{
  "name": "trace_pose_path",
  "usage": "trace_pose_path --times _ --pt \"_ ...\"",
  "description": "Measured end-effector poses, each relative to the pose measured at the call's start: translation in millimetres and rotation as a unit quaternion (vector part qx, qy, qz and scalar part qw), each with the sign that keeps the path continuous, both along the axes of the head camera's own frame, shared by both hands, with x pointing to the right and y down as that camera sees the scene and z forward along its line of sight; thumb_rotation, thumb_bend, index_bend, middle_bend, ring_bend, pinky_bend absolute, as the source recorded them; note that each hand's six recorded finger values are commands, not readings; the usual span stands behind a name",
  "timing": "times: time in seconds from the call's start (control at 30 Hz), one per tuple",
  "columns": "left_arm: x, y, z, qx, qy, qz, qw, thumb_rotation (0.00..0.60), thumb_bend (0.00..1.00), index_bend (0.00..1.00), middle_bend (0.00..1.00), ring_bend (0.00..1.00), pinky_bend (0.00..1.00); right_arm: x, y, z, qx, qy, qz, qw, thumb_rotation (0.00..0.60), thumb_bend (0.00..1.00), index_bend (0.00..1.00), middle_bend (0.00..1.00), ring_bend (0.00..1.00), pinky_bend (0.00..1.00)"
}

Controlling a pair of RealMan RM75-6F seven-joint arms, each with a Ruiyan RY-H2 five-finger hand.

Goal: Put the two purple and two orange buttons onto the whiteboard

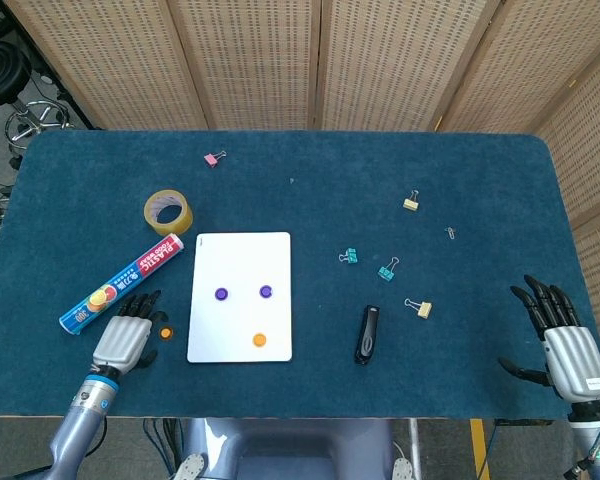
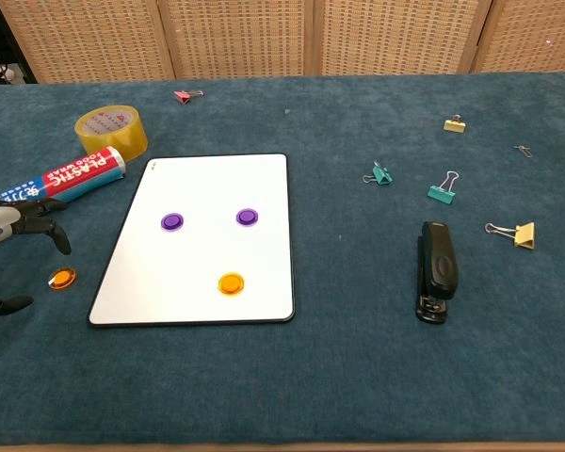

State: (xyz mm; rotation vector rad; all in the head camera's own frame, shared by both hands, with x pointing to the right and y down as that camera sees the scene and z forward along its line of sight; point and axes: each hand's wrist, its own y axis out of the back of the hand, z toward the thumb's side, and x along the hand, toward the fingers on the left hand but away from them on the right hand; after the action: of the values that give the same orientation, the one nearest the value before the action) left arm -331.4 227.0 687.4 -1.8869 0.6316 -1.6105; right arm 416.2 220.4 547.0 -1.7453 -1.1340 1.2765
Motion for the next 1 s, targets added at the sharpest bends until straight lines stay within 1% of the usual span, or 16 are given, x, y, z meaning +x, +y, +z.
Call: trace_pose_path --times 0.33,0.83,1.0 --pt "6 -4 7 0.006 0.001 -0.004 1.0 0.6 0.32 0.35 0.0 0.0 0.0 2 0 0 -0.003 -0.006 0.004 1.0 0.6 0.06 0.09 0.0 0.0 0.0" --pt "7 -5 14 0.012 -0.01 -0.011 0.9998 0.6 0.35 0.35 0.0 0.0 0.0 4 -1 1 -0.007 -0.01 0.01 0.9999 0.6 0.06 0.1 0.0 0.0 0.0" --pt "8 -3 15 0.011 -0.011 -0.011 0.9998 0.6 0.36 0.38 0.0 0.0 0.0 5 -1 1 -0.008 -0.01 0.012 0.9999 0.6 0.06 0.1 0.0 0.0 0.0"
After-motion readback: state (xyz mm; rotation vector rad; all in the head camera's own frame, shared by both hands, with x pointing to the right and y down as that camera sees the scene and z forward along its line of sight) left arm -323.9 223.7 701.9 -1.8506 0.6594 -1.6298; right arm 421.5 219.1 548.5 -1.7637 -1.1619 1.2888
